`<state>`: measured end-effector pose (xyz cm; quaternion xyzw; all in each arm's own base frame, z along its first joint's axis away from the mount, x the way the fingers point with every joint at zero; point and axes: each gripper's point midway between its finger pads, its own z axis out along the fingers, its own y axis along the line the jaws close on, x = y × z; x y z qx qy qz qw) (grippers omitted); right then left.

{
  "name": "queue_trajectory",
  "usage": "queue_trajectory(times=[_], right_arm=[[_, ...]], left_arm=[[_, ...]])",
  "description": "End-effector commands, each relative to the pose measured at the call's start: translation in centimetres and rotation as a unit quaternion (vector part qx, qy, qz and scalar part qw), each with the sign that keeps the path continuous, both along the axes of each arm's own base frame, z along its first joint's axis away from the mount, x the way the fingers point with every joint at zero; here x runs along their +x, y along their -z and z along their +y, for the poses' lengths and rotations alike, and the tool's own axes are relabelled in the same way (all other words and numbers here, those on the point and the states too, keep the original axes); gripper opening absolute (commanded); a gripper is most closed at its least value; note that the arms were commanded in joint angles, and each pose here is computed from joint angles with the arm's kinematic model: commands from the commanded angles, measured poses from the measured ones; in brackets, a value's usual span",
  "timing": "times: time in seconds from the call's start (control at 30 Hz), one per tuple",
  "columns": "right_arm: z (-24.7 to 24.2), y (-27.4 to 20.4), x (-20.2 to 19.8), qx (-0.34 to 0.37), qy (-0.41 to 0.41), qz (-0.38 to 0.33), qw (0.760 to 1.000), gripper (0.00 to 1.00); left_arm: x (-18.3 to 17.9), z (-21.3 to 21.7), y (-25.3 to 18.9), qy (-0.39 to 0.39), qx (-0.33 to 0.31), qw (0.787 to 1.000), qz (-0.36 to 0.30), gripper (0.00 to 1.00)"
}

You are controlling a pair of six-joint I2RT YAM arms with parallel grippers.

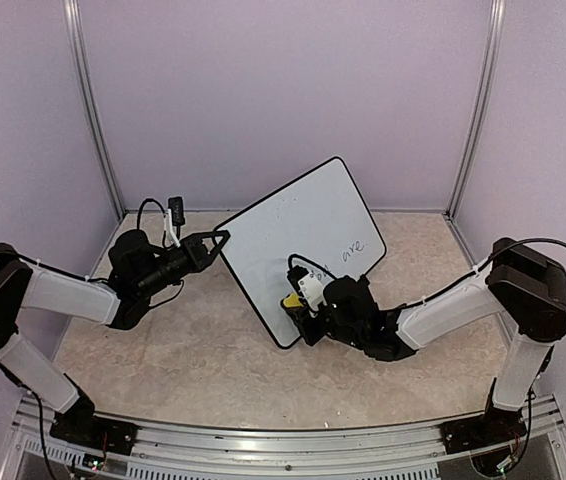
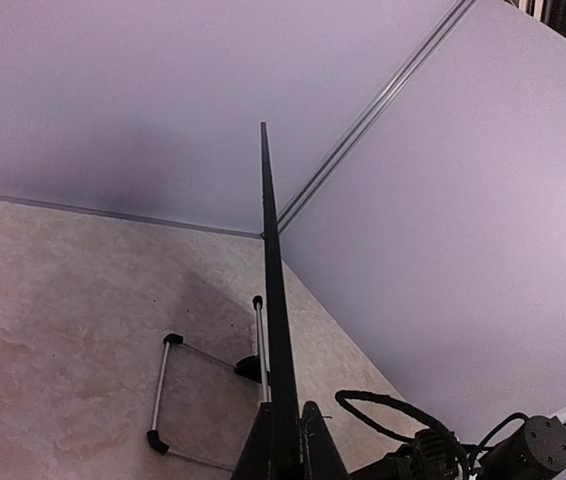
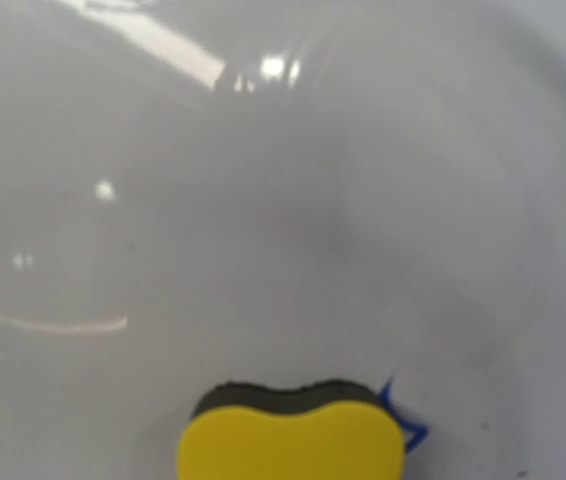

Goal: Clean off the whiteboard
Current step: Erase the whiteboard at the center of the board.

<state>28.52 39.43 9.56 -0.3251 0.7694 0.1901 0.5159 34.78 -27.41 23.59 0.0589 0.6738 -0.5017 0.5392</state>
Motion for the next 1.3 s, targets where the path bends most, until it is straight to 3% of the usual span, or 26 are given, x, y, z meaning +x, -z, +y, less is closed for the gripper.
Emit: queue_trajectory(times=[0.0, 0.53, 0.8, 1.0, 1.27], right_arm=[[-1.7, 5.3, -2.7, -0.082, -0.024, 0.054, 0.995, 0.0], [-0.1, 0.9, 0.4, -0.074, 0.021, -0.006, 0.997, 0.0], [0.2, -0.5, -0.4, -0.065, 0.016, -0.026, 0.997, 0.0], [-0.1, 1.7, -0.3, -0.109, 0.022, -0.017, 0.994, 0.0], [-2.4, 3.7, -1.6, -0.115, 0.032, 0.014, 0.993, 0.0]], left_arm=[[-3.9, -2.6, -3.8, 0.095, -0.027, 0.993, -0.07, 0.0], [-4.0, -2.6, -3.9, 0.097, -0.028, 0.992, -0.07, 0.0], [-4.0, -2.7, -3.8, 0.098, -0.029, 0.992, -0.07, 0.0], [-4.0, -2.8, -3.6, 0.099, -0.028, 0.992, -0.068, 0.0], [-4.0, -2.7, -3.9, 0.098, -0.028, 0.992, -0.071, 0.0]])
